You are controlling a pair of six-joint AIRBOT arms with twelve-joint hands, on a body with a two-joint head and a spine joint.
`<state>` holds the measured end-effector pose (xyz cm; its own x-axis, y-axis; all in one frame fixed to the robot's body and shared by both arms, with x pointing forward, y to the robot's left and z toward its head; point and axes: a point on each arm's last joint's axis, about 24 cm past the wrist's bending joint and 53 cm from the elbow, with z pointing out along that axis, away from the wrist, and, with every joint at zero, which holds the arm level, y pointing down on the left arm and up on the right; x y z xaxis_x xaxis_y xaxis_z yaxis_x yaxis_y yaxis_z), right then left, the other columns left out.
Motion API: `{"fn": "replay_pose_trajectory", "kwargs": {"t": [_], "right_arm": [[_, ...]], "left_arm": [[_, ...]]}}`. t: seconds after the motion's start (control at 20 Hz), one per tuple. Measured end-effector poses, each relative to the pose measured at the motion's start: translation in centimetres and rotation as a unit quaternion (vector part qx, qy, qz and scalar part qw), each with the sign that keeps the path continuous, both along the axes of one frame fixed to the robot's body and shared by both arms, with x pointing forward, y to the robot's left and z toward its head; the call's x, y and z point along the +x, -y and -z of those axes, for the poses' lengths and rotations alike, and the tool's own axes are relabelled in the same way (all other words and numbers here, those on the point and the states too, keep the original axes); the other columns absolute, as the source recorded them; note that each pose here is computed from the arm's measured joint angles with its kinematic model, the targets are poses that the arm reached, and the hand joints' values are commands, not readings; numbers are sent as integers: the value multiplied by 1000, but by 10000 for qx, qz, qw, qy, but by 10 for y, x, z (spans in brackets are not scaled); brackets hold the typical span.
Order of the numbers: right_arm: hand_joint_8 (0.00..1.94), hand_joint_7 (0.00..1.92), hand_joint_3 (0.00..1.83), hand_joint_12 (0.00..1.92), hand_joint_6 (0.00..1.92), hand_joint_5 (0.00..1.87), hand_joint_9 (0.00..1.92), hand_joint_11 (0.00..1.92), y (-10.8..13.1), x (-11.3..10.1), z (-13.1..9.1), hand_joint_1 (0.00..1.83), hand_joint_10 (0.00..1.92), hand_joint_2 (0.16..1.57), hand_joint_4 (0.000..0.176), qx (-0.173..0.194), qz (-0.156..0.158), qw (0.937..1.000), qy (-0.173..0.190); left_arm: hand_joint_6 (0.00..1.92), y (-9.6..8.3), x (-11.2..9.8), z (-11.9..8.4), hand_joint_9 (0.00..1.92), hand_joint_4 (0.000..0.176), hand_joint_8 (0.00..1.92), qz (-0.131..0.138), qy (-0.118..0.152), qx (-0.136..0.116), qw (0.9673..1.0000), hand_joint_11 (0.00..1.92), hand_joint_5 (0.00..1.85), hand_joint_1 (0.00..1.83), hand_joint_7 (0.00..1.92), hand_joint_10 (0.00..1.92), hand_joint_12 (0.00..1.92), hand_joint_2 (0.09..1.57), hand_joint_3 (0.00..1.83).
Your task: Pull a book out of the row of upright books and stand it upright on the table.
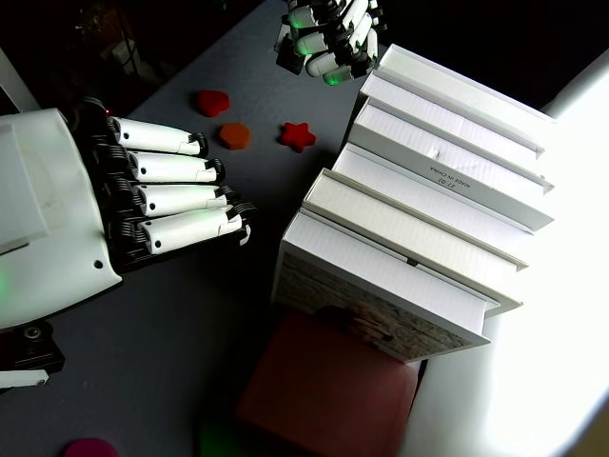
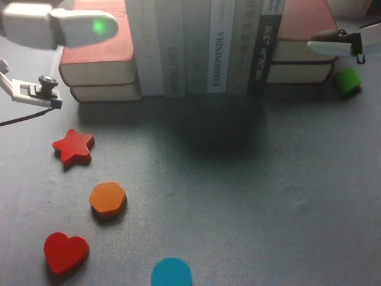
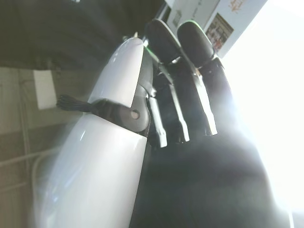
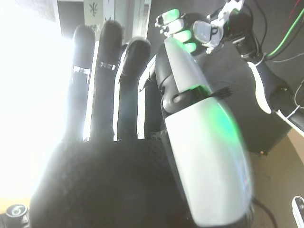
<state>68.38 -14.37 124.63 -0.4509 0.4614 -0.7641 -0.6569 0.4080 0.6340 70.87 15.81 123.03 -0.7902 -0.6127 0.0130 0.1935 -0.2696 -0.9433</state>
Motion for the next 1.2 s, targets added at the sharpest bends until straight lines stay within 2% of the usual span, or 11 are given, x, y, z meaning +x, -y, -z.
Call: {"fn": "replay_pose_trajectory", "kwargs": {"t": [0.2, 0.3, 0.35, 0.4, 0.5, 0.55, 0.75, 0.85, 0.95, 1.1, 1.2], "right_arm": [[5, 267, 17, 1665, 0, 347, 161, 0, -2, 0, -4, 975, 472, 1030, 83, 17, -26, 10000, 49], [10, 288, 3, 1677, 5, 361, 174, 0, -2, 0, -4, 877, 478, 1004, 57, 3, -25, 10000, 43], [4, 277, 4, 1597, 1, 354, 149, 0, -2, -1, -5, 854, 488, 1013, 33, 6, -34, 10000, 57], [5, 285, 14, 1543, 3, 362, 162, 0, -2, 0, -5, 893, 491, 1057, 31, 10, -33, 10000, 58], [0, 268, 0, 1441, 5, 404, 196, 0, -2, 0, -7, 953, 392, 1053, 82, 17, -33, 10000, 77], [0, 261, 0, 1430, 6, 411, 187, 0, -2, 0, -9, 973, 380, 1043, 88, 11, -36, 9999, 99], [0, 287, 0, 1294, 1, 425, 251, 0, 4, 4, -52, 962, 207, 1038, 91, 85, 84, 9983, 564], [0, 236, 0, 1413, 1, 420, 243, 0, 7, 9, -68, 973, 146, 1034, 64, 225, 205, 9974, 653], [0, 217, 4, 1438, 0, 416, 228, 0, 7, 10, -68, 974, 133, 1048, 57, 161, 224, 9973, 681], [5, 226, 0, 1452, 4, 426, 259, 0, 17, 24, -63, 957, 145, 1040, 86, -55, 504, 9967, 631], [3, 227, 0, 1488, 0, 414, 260, 0, 31, 32, -73, 973, 148, 1038, 73, 33, 723, 9952, 653]], "left_arm": [[4, 0, 0, 1, 344, 50, 1, -3, -8, 17, 10000, 0, 332, 910, 324, 31, 1116, 886, 14], [7, 0, 0, 1, 382, 46, 5, -10, -11, 5, 10000, 0, 347, 892, 347, 33, 1177, 906, 15], [2, -1, 0, 0, 373, 10, 2, -10, -7, -12, 10000, 0, 339, 935, 342, 23, 1156, 931, 21], [1, -1, 0, -1, 360, 0, 0, -6, 1, -24, 10000, 0, 338, 970, 328, 14, 1138, 948, 23], [5, 0, -1, -1, 350, 16, 2, 3, 2, -38, 10000, 0, 353, 1020, 310, 7, 1196, 948, 17], [9, -1, 0, 0, 356, 25, 4, -3, -5, -41, 10000, 0, 369, 1023, 317, 8, 1220, 951, 16], [2, -9, -3, 1, 369, 41, 1, -78, -115, -143, 9998, 0, 355, 1050, 299, 13, 1304, 963, 16], [0, -12, -7, -5, 376, 33, 0, -49, -65, -223, 9997, 0, 337, 1002, 274, 13, 1349, 975, 13], [2, -13, -8, -8, 355, 31, 2, -46, -67, -277, 9996, 0, 341, 991, 281, 4, 1390, 979, 11], [6, -16, -14, -4, 299, 29, 2, -46, -182, -276, 9994, 0, 328, 976, 256, 8, 1163, 990, 5], [8, -21, -17, -1, 334, 42, 8, -69, -229, -226, 9995, 0, 340, 1003, 282, 20, 1224, 973, 0]]}}
